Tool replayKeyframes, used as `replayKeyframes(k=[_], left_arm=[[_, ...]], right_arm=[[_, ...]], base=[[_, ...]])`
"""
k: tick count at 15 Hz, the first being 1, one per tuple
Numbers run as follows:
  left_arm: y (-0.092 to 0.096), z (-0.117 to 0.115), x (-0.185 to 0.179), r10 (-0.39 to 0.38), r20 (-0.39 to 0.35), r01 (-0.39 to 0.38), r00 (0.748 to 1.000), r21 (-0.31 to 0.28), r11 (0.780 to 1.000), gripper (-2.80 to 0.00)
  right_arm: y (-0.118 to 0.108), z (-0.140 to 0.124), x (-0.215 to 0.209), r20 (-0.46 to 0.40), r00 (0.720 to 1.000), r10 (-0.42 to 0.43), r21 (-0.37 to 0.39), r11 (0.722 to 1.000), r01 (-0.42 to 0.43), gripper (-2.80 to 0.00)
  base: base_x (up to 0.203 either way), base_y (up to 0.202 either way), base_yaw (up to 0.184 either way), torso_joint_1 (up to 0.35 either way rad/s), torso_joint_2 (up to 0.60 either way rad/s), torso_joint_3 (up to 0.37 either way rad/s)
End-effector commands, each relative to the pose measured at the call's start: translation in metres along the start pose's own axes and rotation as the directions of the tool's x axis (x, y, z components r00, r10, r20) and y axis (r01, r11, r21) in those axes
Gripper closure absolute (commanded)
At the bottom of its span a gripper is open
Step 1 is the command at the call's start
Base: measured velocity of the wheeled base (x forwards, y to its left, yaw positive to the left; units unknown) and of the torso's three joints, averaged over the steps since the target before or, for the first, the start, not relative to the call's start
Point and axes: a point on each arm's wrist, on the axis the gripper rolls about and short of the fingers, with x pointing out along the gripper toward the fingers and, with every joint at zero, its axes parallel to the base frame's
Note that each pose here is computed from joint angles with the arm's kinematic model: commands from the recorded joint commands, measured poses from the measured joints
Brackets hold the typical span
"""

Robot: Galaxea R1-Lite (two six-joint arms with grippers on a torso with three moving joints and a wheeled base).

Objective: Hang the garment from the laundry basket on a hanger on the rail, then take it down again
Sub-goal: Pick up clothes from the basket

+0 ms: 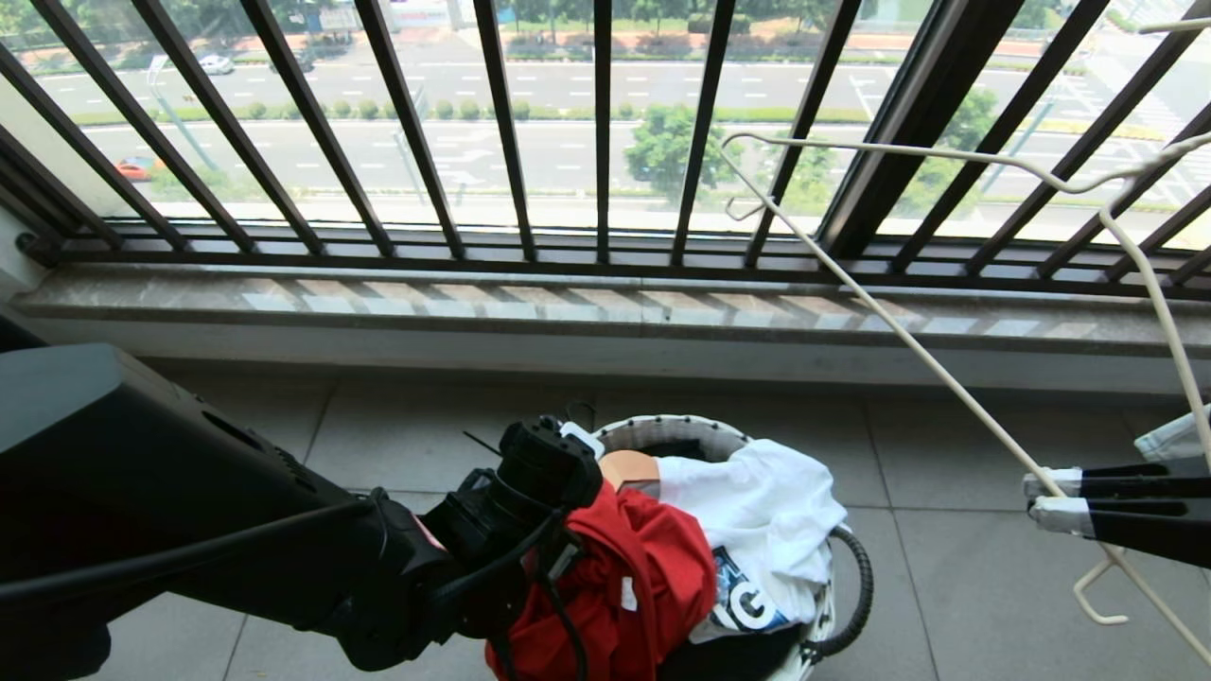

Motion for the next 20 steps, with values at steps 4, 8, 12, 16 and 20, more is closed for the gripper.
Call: replayKeyframes(k=[4, 8, 12, 16, 20], left_arm=[[-0.008, -0.001, 0.007, -0.032, 0.032, 0.033, 0.999, -0.016, 0.999, -2.80], [-0.013, -0.001, 0.014, -0.047, 0.074, 0.050, 0.996, -0.038, 0.998, -2.80], [-0.012, 0.001, 0.010, -0.101, 0.094, 0.106, 0.990, -0.043, 0.993, -2.80], [-0.011, 0.000, 0.010, -0.099, 0.092, 0.103, 0.991, -0.041, 0.994, -2.80], [-0.009, 0.002, 0.008, -0.097, 0.099, 0.102, 0.990, -0.043, 0.994, 0.00]], right_arm=[[0.000, 0.000, 0.000, 0.002, 1.000, 0.004, -0.002, 1.000, -0.004, 0.00], [0.000, 0.000, 0.000, 0.002, 1.000, 0.004, -0.002, 1.000, -0.004, 0.00], [0.000, 0.000, 0.000, 0.002, 1.000, 0.004, -0.002, 1.000, -0.004, 0.00], [0.000, 0.000, 0.000, 0.002, 1.000, 0.004, -0.002, 1.000, -0.004, 0.00], [0.000, 0.000, 0.000, 0.001, 1.000, 0.004, -0.001, 1.000, -0.004, 0.00]], base=[[0.000, 0.000, 0.000, 0.000, 0.00, 0.000], [0.000, 0.000, 0.000, 0.000, 0.00, 0.000], [0.000, 0.000, 0.000, 0.000, 0.00, 0.000], [0.000, 0.000, 0.000, 0.000, 0.00, 0.000], [0.000, 0.000, 0.000, 0.000, 0.00, 0.000]])
